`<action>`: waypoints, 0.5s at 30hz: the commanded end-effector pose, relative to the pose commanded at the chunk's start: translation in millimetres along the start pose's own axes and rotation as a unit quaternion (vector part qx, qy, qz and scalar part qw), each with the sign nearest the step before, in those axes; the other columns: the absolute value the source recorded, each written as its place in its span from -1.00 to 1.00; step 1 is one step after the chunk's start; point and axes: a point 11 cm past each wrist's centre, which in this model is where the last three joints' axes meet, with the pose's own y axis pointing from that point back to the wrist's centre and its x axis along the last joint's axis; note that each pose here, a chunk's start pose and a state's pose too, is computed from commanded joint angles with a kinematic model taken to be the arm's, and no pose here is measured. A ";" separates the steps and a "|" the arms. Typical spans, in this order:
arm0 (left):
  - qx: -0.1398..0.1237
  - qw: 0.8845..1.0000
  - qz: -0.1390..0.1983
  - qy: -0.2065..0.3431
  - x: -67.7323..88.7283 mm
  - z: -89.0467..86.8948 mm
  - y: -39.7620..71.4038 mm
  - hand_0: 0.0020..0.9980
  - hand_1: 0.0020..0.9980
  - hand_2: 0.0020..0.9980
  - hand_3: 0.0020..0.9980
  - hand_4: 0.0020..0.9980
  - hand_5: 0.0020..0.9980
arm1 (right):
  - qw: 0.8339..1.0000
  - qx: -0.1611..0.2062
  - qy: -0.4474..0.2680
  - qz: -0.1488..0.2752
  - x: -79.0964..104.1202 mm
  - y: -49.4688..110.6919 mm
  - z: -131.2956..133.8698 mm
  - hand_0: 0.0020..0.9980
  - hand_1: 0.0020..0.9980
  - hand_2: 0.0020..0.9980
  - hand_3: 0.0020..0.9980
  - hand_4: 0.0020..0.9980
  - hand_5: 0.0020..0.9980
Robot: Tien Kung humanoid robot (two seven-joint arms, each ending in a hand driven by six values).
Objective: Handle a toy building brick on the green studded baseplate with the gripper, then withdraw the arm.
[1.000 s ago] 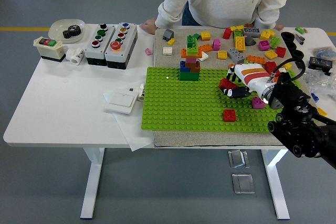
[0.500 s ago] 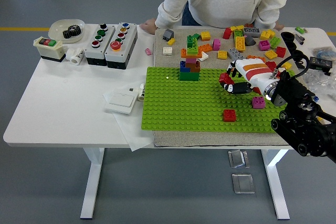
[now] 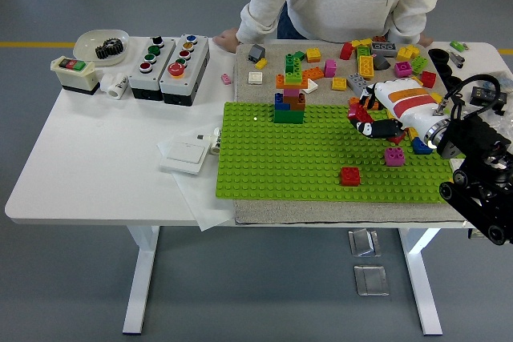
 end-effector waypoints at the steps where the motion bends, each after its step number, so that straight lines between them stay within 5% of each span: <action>1: 0.000 1.000 0.000 0.000 -0.1 -0.2 0.0 0.56 0.45 0.38 0.14 0.19 0.22 | 1.000 0.005 0.007 -0.002 1.1 3.2 0.0 -0.27 -0.07 0.04 0.02 0.37 -0.11; 15: 0.001 1.000 0.000 0.001 -0.4 -1.6 -0.3 0.56 0.44 0.37 0.14 0.19 0.22 | 0.998 0.041 0.043 -0.036 -1.8 31.9 -6.7 -0.27 -0.08 0.04 0.03 0.38 -0.12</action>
